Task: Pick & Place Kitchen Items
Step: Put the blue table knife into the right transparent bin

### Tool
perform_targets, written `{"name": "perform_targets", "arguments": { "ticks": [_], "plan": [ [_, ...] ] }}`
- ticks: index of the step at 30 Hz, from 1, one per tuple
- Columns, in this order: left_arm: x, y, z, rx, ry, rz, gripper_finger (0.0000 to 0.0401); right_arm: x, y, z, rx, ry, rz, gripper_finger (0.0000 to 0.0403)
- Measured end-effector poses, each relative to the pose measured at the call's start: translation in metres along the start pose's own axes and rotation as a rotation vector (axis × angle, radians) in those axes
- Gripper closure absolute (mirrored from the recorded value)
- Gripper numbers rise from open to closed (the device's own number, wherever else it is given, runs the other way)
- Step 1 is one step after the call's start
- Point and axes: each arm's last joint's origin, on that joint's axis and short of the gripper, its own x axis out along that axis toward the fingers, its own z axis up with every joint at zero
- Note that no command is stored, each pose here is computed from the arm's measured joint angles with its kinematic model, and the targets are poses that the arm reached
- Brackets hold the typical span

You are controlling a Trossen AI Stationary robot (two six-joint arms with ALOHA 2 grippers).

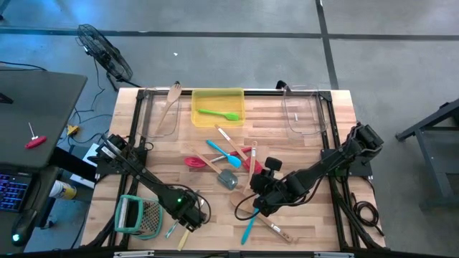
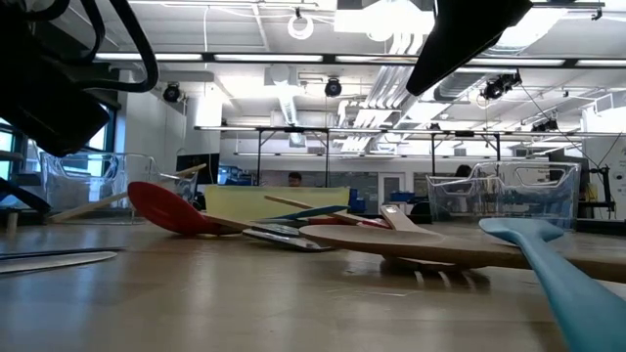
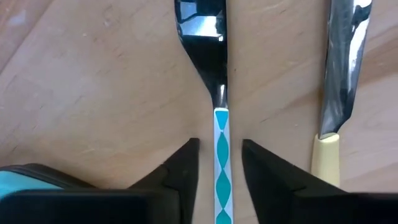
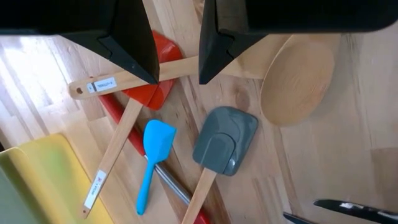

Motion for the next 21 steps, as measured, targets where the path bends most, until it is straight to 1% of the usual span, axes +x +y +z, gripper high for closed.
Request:
{"name": "perform_targets", "arguments": {
  "ticks": [6, 14, 21],
  "plan": [
    [0.0001, 0.0008, -0.0001, 0.024, -0.002, 0.008, 0.0382, 0.0000, 0.0000, 0.0000, 0.000, 0.000, 0.000, 0.0298],
    [-0.0002, 0.0025, 0.0006, 0.028, -0.058, 0.028, 0.0389, 0.0000, 0.0000, 0.0000, 0.000, 0.000, 0.000, 0.0298],
    [-0.0019, 0.0015, 0.0005, 0.042, -0.055, 0.043, 0.0389, 0.0000, 0.0000, 0.0000, -0.003, 0.000, 0.000, 0.0298]
  ]
}}
